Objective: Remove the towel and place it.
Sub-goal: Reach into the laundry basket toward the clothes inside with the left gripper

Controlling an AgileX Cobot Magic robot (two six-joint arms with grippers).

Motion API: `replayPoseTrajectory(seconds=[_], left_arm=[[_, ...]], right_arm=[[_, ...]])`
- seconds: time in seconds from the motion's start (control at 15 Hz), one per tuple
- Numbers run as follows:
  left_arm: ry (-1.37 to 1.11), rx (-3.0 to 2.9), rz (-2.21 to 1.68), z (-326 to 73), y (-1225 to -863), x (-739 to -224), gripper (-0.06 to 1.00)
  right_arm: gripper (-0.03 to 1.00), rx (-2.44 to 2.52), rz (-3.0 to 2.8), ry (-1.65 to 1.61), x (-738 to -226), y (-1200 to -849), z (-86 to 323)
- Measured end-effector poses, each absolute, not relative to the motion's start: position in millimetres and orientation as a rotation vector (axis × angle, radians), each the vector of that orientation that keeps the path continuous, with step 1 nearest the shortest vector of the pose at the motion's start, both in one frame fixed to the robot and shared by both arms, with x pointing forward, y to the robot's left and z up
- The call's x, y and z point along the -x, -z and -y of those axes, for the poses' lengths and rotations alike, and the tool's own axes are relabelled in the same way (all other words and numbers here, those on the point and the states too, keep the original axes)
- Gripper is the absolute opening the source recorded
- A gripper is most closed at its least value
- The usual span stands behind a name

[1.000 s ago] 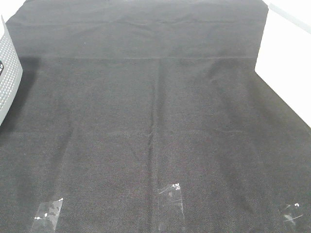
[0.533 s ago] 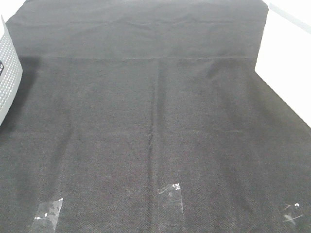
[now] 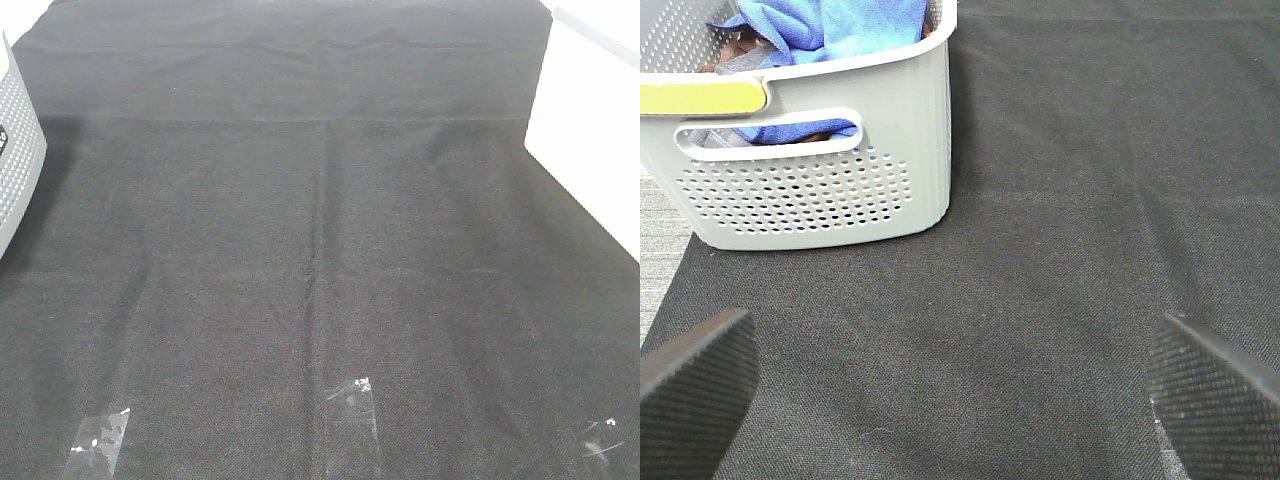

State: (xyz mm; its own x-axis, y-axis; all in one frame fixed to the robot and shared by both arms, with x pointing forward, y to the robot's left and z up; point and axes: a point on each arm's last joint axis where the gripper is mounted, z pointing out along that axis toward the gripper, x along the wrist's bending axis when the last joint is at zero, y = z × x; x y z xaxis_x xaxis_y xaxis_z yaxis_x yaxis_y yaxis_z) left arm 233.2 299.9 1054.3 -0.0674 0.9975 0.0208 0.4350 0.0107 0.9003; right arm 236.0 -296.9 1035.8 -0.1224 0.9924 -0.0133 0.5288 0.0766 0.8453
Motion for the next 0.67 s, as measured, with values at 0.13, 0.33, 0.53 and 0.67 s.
replayPoseTrajectory(seconds=[0.13, 0.33, 0.53, 0.67], left_arm=[[-1.018, -1.504, -1.588, -299.9, -1054.3, -233.2, 0.99], [-1.018, -1.504, -1.588, -299.9, -1054.3, -233.2, 0.99], [-1.018, -1.504, -1.588, -299.9, -1054.3, -233.2, 0.99], [-1.018, -1.504, -1.588, -299.9, -1054.3, -233.2, 0.99]], right_arm=[[0.96, -1.516, -1.727, -0.938, -236.0, -1035.8, 296.9], [0.96, -1.516, -1.727, -0.938, -236.0, -1035.8, 296.9], [0.96, -1.516, -1.727, -0.938, -236.0, -1035.8, 296.9], [0.96, -1.516, -1.727, -0.938, -236.0, -1035.8, 296.9]])
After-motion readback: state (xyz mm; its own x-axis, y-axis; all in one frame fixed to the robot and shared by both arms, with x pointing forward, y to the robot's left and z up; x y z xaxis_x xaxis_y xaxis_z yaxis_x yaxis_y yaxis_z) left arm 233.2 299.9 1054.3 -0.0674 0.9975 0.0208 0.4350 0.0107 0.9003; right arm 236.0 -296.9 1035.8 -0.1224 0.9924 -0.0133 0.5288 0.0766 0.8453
